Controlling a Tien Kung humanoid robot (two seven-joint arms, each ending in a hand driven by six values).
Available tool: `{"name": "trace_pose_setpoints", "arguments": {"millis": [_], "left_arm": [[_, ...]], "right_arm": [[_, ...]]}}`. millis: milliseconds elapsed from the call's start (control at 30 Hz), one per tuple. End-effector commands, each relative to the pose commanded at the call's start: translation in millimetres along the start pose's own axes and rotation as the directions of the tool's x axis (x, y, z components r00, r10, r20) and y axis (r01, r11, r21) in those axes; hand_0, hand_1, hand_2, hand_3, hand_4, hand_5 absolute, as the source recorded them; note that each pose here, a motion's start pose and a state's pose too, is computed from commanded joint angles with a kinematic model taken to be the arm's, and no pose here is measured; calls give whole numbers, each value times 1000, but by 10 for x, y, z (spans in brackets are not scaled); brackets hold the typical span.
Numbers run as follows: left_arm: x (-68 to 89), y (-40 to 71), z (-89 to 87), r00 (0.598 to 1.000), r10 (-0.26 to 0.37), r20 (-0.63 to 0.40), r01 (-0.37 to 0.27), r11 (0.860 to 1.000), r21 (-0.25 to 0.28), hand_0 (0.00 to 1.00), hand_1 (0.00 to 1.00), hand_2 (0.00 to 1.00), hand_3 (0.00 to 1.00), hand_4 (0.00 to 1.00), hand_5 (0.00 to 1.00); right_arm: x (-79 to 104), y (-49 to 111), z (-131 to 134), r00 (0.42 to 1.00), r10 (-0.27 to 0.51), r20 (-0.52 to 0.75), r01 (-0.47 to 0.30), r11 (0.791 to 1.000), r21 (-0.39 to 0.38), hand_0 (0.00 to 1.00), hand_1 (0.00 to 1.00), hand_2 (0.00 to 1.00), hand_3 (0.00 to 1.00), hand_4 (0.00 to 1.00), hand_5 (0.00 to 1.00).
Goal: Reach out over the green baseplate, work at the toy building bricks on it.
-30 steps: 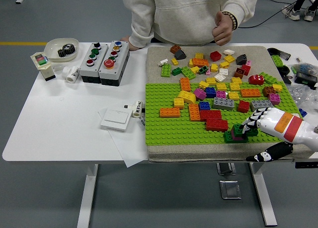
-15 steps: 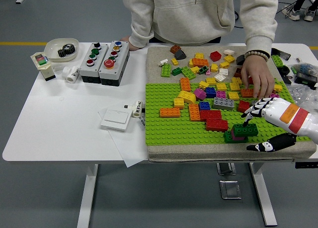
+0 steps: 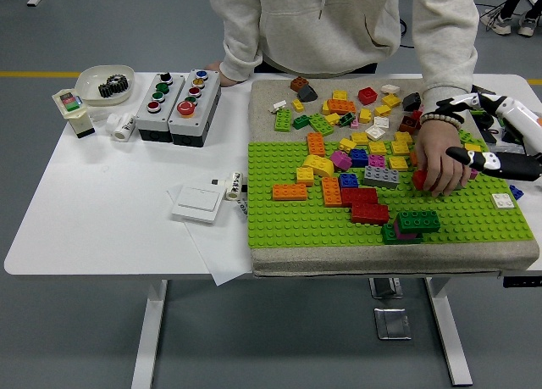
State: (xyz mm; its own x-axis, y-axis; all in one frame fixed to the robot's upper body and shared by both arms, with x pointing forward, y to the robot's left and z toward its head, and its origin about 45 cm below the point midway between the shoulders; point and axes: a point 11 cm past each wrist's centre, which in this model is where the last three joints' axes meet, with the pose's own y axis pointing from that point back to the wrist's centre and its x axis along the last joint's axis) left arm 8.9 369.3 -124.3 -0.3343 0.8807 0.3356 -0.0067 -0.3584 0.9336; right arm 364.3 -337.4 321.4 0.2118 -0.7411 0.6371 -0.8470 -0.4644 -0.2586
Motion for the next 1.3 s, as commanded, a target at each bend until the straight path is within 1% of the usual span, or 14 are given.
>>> {"name": "trace_pose_setpoints", "arguments": {"millis": [33, 67, 167, 233, 267, 900, 1300], "left_arm": [[0, 0, 1, 1000, 0, -1, 0, 1000, 0, 629, 732, 714, 562, 600, 609], [1, 0, 1, 1000, 0, -1, 0, 1000, 0, 628, 729, 714, 561, 600, 610], [0, 0, 0, 1000, -1, -3, 1, 1000, 1, 628, 729, 714, 561, 600, 610], [-2, 0, -1, 1000, -2, -3, 2, 1000, 2, 628, 729, 714, 561, 600, 610], [-4, 0, -2, 1000, -2, -3, 2, 1000, 2, 627, 729, 716, 562, 600, 610], [-27, 4, 3, 1000, -7, -10, 7, 1000, 3, 629, 728, 716, 561, 599, 609], [-33, 4, -5, 1000, -8, -15, 8, 1000, 4, 631, 728, 715, 561, 599, 610]], "right_arm": [[48, 2, 13, 999, 27, 40, -27, 1000, -9, 795, 751, 792, 793, 968, 678], [77, 4, 21, 996, 48, 73, -47, 999, -14, 814, 771, 809, 830, 974, 680], [154, 27, 77, 976, 118, 182, -112, 993, -45, 814, 771, 809, 830, 974, 680], [165, 38, 105, 968, 137, 211, -127, 990, -58, 814, 771, 809, 830, 974, 680], [161, 44, 119, 967, 139, 213, -128, 990, -63, 833, 779, 820, 839, 976, 680], [153, 41, 166, 967, 149, 207, -135, 988, -79, 838, 789, 820, 842, 997, 707], [135, 48, 195, 971, 145, 189, -128, 987, -97, 837, 788, 811, 836, 993, 703]]}}
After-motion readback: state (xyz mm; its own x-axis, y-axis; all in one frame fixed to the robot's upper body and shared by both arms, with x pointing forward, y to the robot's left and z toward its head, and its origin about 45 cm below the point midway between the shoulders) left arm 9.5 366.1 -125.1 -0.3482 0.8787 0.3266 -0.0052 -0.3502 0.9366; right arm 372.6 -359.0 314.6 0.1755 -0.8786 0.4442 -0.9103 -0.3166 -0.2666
